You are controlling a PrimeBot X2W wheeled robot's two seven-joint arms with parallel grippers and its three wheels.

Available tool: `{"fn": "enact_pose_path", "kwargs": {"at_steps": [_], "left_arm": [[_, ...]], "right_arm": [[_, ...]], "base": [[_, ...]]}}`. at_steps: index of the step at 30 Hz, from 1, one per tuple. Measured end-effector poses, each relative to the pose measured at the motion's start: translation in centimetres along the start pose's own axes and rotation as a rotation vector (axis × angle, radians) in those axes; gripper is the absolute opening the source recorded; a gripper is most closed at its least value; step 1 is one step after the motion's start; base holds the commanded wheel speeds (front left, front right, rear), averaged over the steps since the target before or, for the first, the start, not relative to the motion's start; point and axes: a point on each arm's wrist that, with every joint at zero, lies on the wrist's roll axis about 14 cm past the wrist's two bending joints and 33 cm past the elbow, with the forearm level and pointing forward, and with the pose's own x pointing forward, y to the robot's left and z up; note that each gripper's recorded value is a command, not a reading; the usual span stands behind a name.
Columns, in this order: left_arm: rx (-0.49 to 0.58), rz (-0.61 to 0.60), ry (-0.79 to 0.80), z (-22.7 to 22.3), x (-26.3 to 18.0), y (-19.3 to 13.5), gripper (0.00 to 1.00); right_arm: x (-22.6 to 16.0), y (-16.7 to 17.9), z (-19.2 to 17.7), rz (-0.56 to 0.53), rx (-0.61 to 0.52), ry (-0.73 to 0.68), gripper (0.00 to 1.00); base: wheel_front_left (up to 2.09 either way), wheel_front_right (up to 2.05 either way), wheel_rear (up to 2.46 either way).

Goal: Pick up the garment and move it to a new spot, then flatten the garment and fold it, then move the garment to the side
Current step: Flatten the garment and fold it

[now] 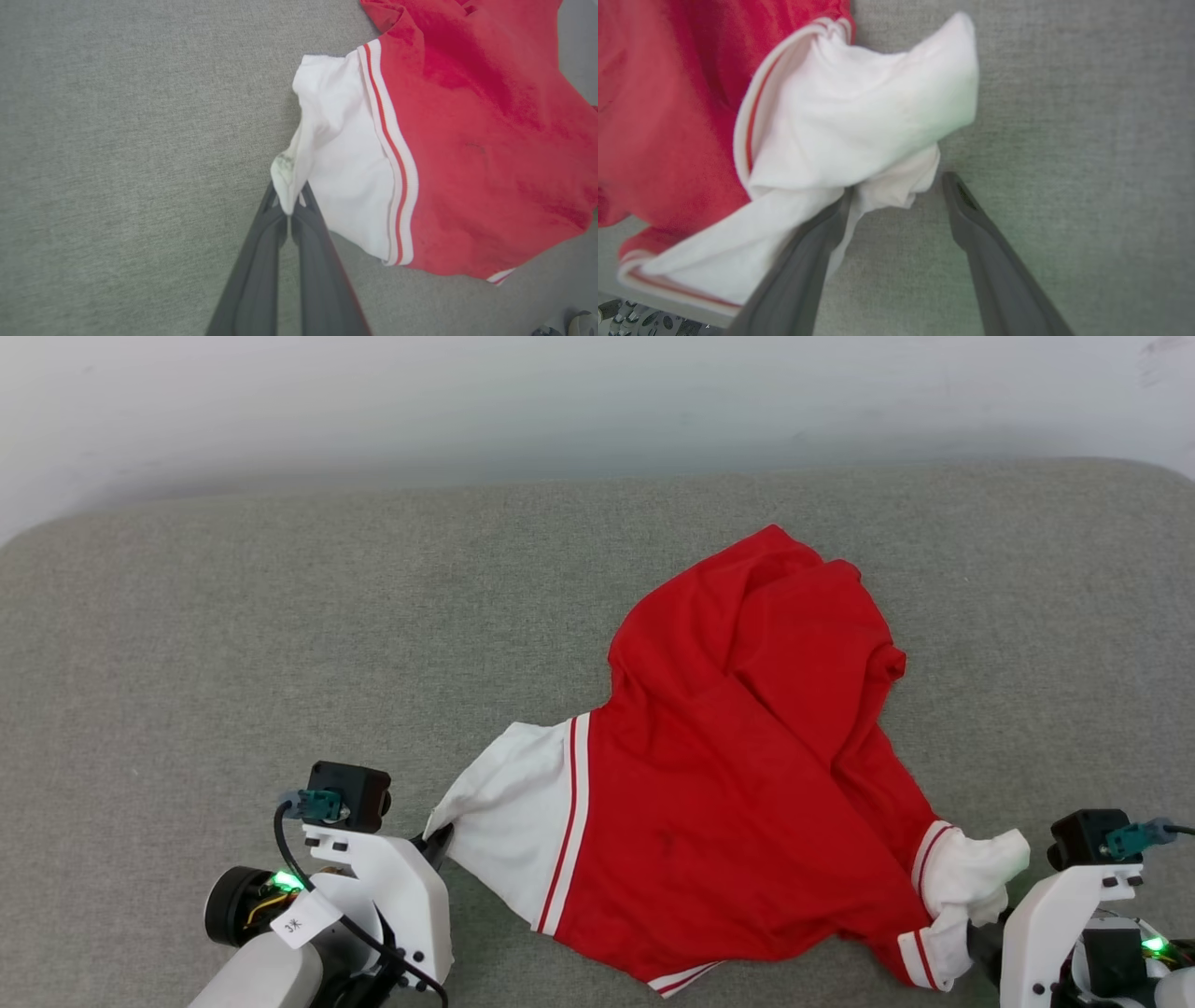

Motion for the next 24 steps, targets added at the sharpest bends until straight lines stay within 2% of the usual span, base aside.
{"fn": "enact_pose_path", "kwargs": {"at_steps": [1,2,3,7,10,14,24], "left_arm": [[-0.002,0.002,0.002,-0.1,0.0,0.1,0.00],[-0.003,0.003,0.001,-0.1,0.0,0.2,0.00],[-0.004,0.004,0.001,-0.1,0.0,0.2,0.00],[-0.006,0.008,-0.010,0.0,-0.1,0.3,0.00],[-0.002,0.013,-0.044,0.7,-0.5,0.3,0.00],[0.004,0.042,-0.146,3.0,-1.6,0.7,0.00],[0.041,0.080,-0.460,12.4,-5.2,1.1,0.00]], "right_arm": [[0.2,0.1,-0.3,0.008,0.008,0.021,0.51],[0.3,0.1,-0.3,0.014,0.016,0.032,0.35],[0.4,0.1,-0.4,0.015,0.017,0.038,0.00],[0.4,0.2,-0.2,0.020,0.020,0.030,0.00],[-0.2,-0.2,1.4,0.011,0.020,-0.056,0.00],[-2.6,-1.4,5.8,-0.038,0.000,-0.269,0.00],[-10.6,-0.8,16.4,-0.118,-0.085,-0.715,0.00]], "base": [[0.00,0.00,0.00],[0.00,0.00,0.00],[0.00,0.00,0.00],[0.00,0.00,0.00],[0.00,0.00,0.00],[0.00,0.00,0.00],[0.00,0.00,0.00]]}}
